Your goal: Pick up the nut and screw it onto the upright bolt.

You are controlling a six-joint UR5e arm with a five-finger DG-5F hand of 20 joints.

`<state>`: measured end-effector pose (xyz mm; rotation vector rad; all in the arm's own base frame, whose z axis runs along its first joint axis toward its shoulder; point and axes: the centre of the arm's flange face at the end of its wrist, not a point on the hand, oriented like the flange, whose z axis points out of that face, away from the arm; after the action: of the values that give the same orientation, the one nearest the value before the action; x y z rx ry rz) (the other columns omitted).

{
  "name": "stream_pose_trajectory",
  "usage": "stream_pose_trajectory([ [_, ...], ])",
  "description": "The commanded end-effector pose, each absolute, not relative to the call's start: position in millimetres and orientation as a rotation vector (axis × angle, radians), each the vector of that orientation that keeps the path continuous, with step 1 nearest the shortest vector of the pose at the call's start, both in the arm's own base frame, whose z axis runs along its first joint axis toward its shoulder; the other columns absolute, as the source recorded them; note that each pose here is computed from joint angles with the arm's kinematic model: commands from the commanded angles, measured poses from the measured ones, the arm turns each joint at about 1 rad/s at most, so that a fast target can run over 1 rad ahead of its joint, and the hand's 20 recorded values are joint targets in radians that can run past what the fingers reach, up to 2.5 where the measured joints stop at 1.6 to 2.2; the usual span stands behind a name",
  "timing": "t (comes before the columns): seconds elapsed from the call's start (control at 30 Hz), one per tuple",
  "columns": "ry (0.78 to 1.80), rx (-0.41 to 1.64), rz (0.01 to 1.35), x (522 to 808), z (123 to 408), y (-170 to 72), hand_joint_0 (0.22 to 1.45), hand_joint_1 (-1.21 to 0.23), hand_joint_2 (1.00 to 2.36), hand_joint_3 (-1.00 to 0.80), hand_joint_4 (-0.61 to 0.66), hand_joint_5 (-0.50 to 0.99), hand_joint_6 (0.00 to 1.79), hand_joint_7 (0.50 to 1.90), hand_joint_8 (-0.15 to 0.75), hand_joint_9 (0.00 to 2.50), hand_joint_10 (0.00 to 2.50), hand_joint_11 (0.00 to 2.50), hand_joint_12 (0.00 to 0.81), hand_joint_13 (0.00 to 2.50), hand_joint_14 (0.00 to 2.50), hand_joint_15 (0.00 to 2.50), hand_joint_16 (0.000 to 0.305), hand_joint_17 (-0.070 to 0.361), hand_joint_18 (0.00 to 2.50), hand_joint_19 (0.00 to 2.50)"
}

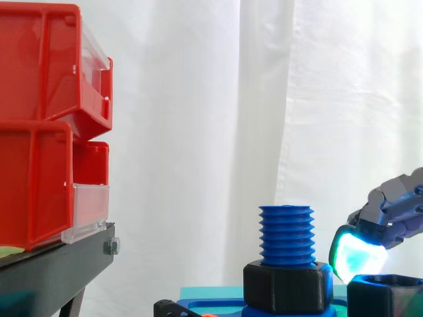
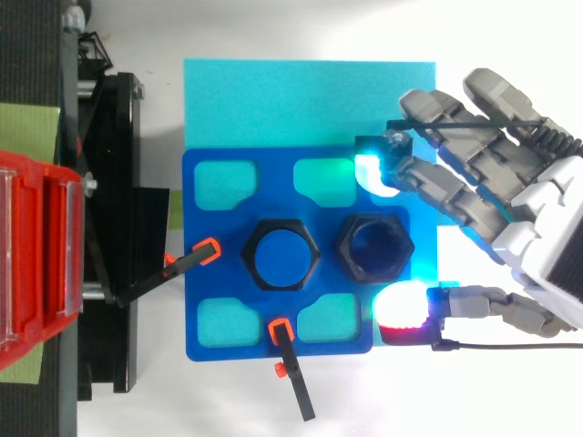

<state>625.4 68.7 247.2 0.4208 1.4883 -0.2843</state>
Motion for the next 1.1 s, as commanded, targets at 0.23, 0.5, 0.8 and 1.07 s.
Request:
stream_pose_trajectory([
  [0.23,1.488,0.421,-0.284,625.7,247.3,68.8,0.46,-0.56,1.00,-0.50,0.29,-0.21,0.50,0.91,0.303,0.31,0.00,0.00,0.425,0.45,0.00,0.00,0.056,0.125,0.29,0.00],
  [0.5,1.488,0.420,-0.283,625.5,246.7,68.8,0.51,-0.60,1.00,-0.50,0.33,-0.18,0.50,1.06,0.301,0.37,0.00,0.00,0.399,0.49,0.00,0.00,0.051,0.115,0.34,0.00],
  [0.8,1.485,0.426,-0.261,626.0,248.1,68.8,0.53,-0.60,1.00,-0.50,0.32,-0.15,0.50,1.20,0.306,0.48,0.00,0.00,0.373,0.58,0.00,0.00,0.047,0.106,0.44,0.00],
  [1.07,1.485,0.422,-0.221,626.9,248.0,71.1,0.54,-0.60,1.00,-0.50,0.32,-0.15,0.50,1.21,0.309,0.51,0.00,0.00,0.367,0.61,0.00,0.00,0.046,0.103,0.48,0.00],
])
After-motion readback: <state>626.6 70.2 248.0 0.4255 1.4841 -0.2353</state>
